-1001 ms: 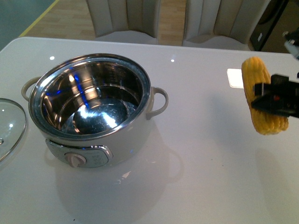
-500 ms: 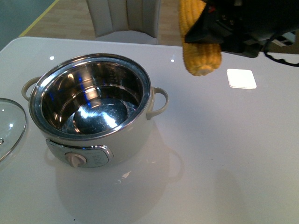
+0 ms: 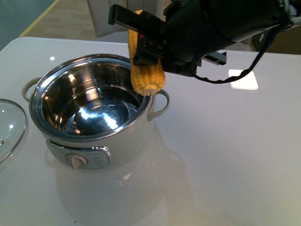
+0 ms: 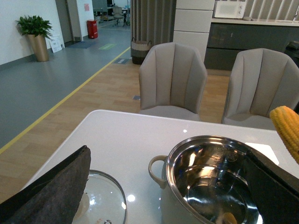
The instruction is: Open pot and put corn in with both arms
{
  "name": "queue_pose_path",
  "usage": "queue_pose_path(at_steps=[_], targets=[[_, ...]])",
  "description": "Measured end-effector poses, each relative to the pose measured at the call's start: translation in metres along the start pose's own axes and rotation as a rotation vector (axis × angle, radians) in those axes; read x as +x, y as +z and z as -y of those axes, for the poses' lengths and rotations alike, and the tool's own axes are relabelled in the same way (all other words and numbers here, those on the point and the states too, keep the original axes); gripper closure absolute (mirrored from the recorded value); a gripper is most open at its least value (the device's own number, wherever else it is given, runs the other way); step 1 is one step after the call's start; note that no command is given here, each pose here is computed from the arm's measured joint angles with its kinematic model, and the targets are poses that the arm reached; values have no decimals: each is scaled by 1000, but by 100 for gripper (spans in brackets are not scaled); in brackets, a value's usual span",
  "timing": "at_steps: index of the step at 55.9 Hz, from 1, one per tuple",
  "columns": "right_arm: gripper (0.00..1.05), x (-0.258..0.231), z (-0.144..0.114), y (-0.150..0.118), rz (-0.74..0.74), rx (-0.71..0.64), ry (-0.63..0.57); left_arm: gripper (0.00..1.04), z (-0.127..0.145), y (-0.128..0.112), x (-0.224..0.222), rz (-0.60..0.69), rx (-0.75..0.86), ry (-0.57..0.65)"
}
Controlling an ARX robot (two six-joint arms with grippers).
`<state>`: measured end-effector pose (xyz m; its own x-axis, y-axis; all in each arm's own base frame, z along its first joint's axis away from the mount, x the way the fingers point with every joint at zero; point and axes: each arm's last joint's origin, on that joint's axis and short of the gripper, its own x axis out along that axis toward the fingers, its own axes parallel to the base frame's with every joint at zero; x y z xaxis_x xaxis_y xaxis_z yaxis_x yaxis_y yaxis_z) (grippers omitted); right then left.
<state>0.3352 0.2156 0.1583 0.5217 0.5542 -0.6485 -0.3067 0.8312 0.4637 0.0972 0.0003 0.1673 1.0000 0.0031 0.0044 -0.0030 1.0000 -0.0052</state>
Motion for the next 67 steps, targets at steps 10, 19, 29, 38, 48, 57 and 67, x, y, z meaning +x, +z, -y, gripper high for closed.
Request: queue_pose_path(at_steps=[10, 19, 29, 38, 48, 57, 67], targets=[[82, 19, -14, -2, -27, -6, 10, 7, 0, 0, 0, 0, 0, 0], [82, 35, -22, -3, -44, -18, -4, 7, 0, 0, 0, 0, 0, 0], [82, 55, -30, -11, -73, -41, -19, 7, 0, 0, 0, 0, 0, 0], [82, 67, -33, -12, -87, -57, -31, 7, 0, 0, 0, 0, 0, 0], [81, 79, -32, -12, -101, -59, -52, 7, 0, 0, 0, 0, 0, 0], [47, 82, -33, -13, -115, -65, -55, 7, 0, 0, 0, 0, 0, 0], [21, 82, -31, -12, -110, -57, -55, 7, 0, 0, 0, 0, 0, 0]])
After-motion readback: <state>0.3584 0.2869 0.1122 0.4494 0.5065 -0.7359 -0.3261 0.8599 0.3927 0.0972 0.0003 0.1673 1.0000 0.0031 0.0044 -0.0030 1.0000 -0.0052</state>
